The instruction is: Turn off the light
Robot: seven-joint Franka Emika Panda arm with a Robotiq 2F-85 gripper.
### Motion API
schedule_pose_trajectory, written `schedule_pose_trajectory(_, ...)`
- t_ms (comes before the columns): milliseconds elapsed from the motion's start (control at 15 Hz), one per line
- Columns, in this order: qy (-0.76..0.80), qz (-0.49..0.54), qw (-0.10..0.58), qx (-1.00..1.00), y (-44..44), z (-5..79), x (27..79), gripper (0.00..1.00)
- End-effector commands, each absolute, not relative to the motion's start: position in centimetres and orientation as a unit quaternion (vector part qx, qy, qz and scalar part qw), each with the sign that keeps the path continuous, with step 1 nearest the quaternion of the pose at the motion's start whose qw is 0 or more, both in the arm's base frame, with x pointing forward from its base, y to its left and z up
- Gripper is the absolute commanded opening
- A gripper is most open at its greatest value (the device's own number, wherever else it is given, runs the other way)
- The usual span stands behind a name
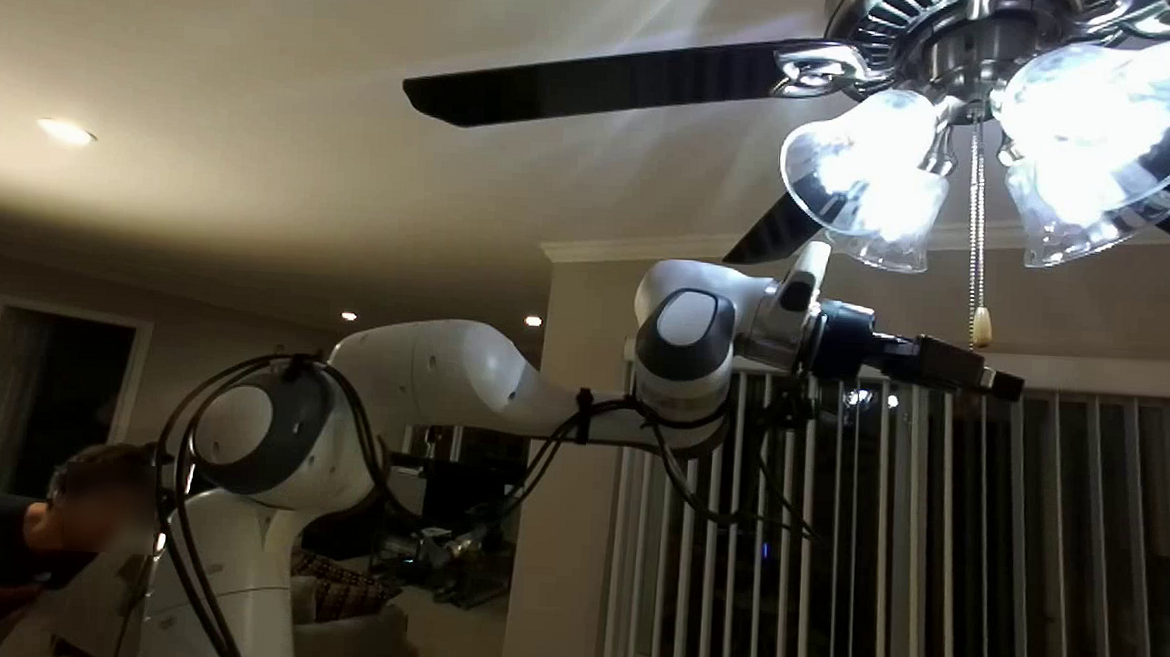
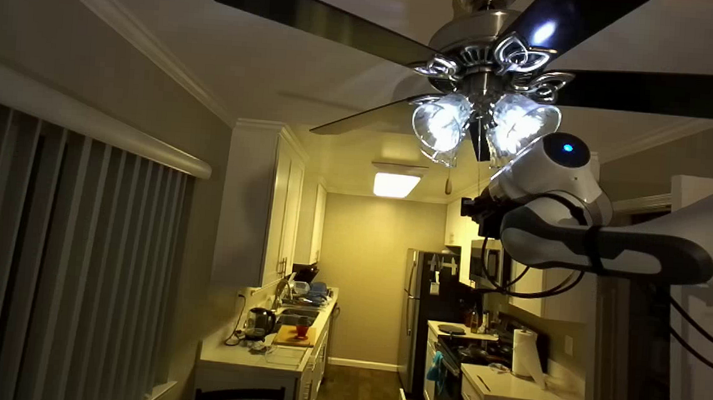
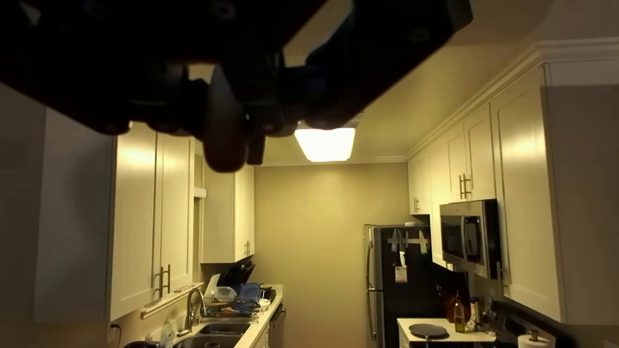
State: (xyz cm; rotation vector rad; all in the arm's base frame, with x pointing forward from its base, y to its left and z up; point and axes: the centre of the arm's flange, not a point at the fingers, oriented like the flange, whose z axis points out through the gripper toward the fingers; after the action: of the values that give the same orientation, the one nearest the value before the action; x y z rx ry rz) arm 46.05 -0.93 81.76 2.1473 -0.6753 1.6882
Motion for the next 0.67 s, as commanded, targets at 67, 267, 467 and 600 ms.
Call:
schedule_pose_trajectory(67,-0.238,0.565,0.173,0.771,-1.8,78.9,47.7,0.04)
schedule_pose_trajectory(267,-0.238,0.552,0.172,0.781,-2.4,77.4,48.3,0.04)
schedule_pose_trajectory(467,-0.233,0.555,0.159,0.783,-1.9,77.6,48.3,0.34)
schedule_pose_trajectory(600,-0.227,0.554,0.156,0.786,-1.6,77.5,48.1,0.46)
